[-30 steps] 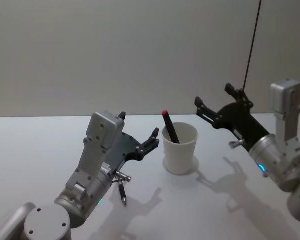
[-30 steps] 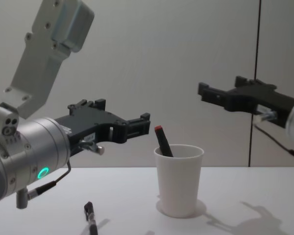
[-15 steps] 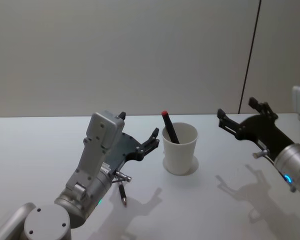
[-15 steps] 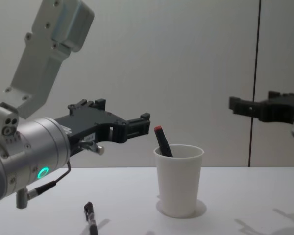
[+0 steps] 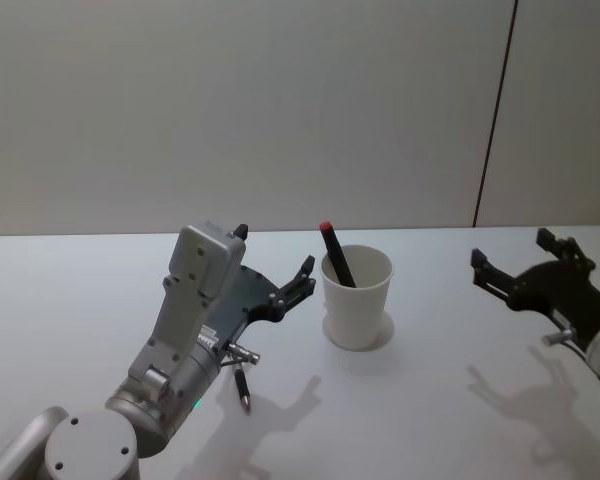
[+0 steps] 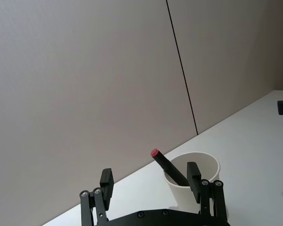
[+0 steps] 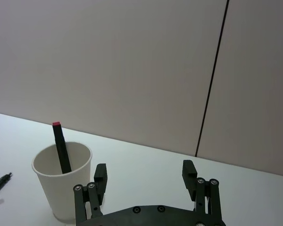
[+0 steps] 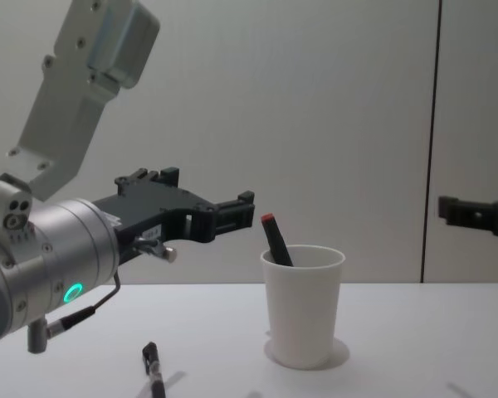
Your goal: Place the pen into the pen holder.
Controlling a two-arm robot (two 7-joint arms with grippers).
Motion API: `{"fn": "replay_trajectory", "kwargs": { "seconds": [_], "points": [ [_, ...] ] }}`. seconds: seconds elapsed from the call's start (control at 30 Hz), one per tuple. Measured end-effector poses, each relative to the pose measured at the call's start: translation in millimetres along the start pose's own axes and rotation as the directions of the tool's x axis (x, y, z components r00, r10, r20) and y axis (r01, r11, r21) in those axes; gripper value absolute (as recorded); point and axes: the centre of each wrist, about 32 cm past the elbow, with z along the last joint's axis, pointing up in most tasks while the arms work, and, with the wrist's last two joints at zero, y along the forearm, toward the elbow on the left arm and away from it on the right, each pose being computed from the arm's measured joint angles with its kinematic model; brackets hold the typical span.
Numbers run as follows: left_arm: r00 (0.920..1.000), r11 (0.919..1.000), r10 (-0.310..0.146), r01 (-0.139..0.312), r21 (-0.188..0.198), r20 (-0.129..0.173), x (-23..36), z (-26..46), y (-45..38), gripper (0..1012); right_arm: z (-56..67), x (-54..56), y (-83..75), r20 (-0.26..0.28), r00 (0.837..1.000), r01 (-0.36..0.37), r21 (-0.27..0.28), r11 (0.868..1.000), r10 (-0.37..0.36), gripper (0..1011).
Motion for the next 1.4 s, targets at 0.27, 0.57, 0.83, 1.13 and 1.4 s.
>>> {"fn": "replay_trajectory", "kwargs": {
  "seconds": [0.27,0.57,0.83,1.13,1.4],
  "points": [
    [1.0,1.0,0.0,0.0,0.0,0.0,0.0,0.0,0.0,1003,-0.7,2.7,-13.2,0.002,1.0,0.03,-0.029,0.999,-0.03,1002],
    [1.0,1.0,0.0,0.0,0.0,0.0,0.0,0.0,0.0,1003,-0.6,4.7,-22.4,0.006,0.999,0.051,-0.048,0.998,-0.05,1002],
    [1.0,1.0,0.0,0.0,0.0,0.0,0.0,0.0,0.0,1003,-0.6,5.4,-25.8,0.008,0.998,0.058,-0.055,0.997,-0.057,1002],
    [1.0,1.0,0.001,-0.001,0.003,0.007,0.4,0.1,-0.1,1003,-0.5,5.7,-27.8,0.009,0.998,0.063,-0.059,0.996,-0.062,1002],
    [0.9994,0.9995,0.004,-0.005,0.031,0.035,2.9,1.9,-0.8,1003,-0.6,5.8,-28.7,0.009,0.998,0.064,-0.062,0.996,-0.064,1002]
  ]
}}
